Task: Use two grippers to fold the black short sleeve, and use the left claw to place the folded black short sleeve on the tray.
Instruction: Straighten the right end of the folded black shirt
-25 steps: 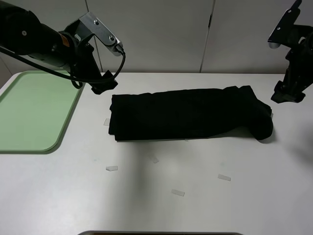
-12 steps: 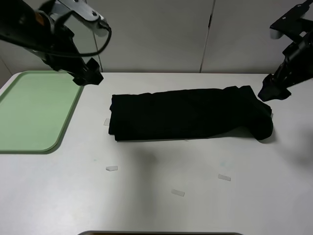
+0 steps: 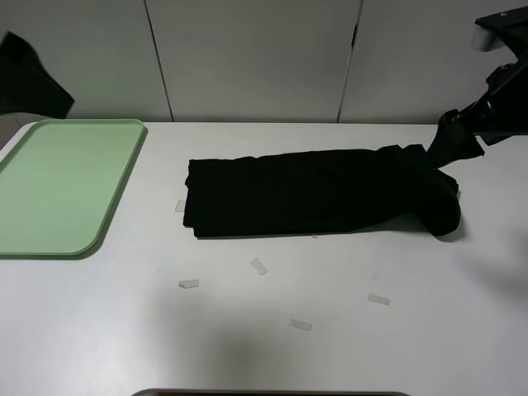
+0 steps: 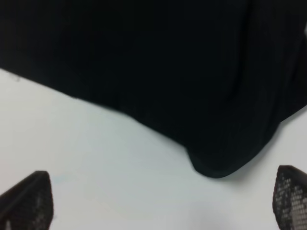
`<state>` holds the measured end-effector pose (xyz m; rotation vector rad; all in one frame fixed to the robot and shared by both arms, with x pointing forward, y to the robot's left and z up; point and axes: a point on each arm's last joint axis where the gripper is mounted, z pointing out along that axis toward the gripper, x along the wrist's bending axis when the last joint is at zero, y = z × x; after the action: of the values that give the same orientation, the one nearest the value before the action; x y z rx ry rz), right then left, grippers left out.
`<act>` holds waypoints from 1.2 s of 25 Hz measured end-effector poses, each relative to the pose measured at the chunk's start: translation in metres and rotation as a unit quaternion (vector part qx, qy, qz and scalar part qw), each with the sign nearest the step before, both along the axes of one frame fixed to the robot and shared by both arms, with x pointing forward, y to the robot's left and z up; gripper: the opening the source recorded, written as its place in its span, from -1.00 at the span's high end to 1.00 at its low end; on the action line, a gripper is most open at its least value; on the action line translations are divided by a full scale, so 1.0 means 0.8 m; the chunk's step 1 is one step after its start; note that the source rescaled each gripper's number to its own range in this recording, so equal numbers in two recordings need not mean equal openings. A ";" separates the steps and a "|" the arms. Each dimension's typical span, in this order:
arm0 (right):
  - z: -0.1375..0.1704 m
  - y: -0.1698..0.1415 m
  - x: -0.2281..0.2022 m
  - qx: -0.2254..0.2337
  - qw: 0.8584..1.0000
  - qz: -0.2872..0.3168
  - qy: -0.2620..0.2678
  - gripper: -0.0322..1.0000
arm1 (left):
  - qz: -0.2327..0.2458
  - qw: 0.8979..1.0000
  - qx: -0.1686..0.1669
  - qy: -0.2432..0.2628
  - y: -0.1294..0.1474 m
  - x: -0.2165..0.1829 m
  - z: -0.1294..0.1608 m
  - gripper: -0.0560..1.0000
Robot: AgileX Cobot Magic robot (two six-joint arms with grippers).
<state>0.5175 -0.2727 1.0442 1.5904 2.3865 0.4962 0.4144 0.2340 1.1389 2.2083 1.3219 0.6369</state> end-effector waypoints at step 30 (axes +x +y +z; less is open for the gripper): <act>0.001 0.010 -0.003 0.056 0.998 -0.018 0.018 -1.00 | 0.044 0.994 -0.095 -0.045 0.084 -0.205 -0.109 -0.96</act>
<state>0.5151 -0.2646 1.0454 1.6995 2.3900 0.6085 0.2503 0.3016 1.0517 1.9585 1.3795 0.6082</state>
